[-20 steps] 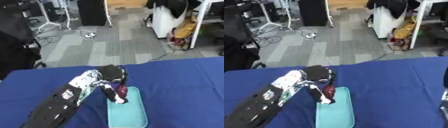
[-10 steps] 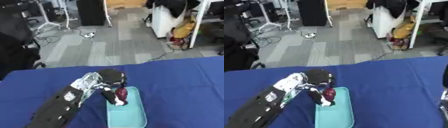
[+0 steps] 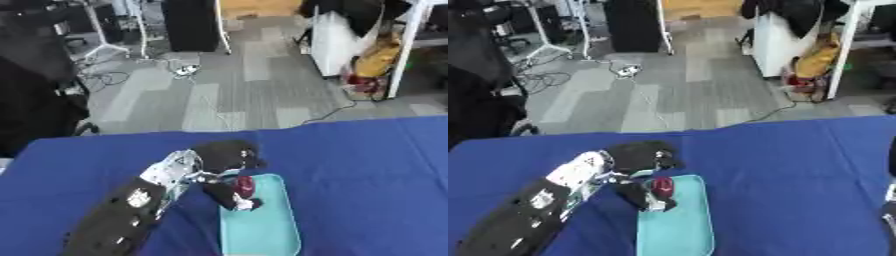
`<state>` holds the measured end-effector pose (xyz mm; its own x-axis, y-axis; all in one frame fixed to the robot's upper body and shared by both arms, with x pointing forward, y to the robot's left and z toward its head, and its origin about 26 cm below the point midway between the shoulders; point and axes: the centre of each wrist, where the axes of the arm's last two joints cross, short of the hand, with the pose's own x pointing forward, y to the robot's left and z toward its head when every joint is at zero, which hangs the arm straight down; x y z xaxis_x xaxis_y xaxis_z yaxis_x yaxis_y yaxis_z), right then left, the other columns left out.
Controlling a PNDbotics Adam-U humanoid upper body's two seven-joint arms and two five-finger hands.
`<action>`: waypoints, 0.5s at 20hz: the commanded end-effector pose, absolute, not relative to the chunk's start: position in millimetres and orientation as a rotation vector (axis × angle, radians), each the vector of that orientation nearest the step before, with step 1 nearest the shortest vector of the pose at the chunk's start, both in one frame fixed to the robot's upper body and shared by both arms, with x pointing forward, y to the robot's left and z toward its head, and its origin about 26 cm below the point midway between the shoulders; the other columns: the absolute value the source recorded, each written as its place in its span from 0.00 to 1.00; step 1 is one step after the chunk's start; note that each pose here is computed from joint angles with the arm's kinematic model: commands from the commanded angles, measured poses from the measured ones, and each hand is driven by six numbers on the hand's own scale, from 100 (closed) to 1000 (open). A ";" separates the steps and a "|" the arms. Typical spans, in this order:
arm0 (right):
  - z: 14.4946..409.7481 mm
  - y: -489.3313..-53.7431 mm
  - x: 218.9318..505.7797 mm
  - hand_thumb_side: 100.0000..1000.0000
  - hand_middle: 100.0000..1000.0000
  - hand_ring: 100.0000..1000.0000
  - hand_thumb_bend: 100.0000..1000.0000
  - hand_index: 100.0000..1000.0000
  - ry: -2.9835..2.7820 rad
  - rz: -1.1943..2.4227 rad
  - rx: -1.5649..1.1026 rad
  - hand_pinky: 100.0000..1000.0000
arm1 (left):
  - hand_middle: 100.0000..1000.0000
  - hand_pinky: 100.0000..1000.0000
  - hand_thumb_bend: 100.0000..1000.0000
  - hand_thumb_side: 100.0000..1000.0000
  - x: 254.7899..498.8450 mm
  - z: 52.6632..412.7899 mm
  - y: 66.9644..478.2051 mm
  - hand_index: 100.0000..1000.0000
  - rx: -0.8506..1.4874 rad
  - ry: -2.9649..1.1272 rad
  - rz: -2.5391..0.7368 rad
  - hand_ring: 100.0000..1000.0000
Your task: Pick up objects on the table and place them in the box.
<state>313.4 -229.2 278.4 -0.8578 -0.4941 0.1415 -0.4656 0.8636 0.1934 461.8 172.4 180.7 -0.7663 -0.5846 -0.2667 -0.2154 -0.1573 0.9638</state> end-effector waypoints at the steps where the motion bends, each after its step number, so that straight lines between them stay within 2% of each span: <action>1: 283.9 -235.1 309.7 1.00 0.47 0.39 0.00 0.61 -2.883 -0.186 0.714 0.28 | 0.87 0.71 0.05 0.87 436.5 214.5 195.4 0.88 0.934 -2.091 -1.753 0.74; 6: 279.4 -244.9 309.1 1.00 0.47 0.39 0.00 0.61 -2.901 -0.182 0.641 0.27 | 0.82 0.57 0.05 0.78 363.3 234.2 224.3 0.85 0.779 -2.343 -1.298 0.64; 10: 273.9 -251.5 308.4 1.00 0.47 0.39 0.00 0.61 -2.913 -0.180 0.584 0.27 | 0.77 0.52 0.05 0.72 313.4 240.0 237.6 0.83 0.659 -2.451 -0.873 0.57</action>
<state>312.0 -247.1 266.0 -0.8972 -0.4110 0.1616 -0.3821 0.9059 0.1823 327.3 235.0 214.6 -0.7634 -0.5933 0.2554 -0.2392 0.6270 0.7414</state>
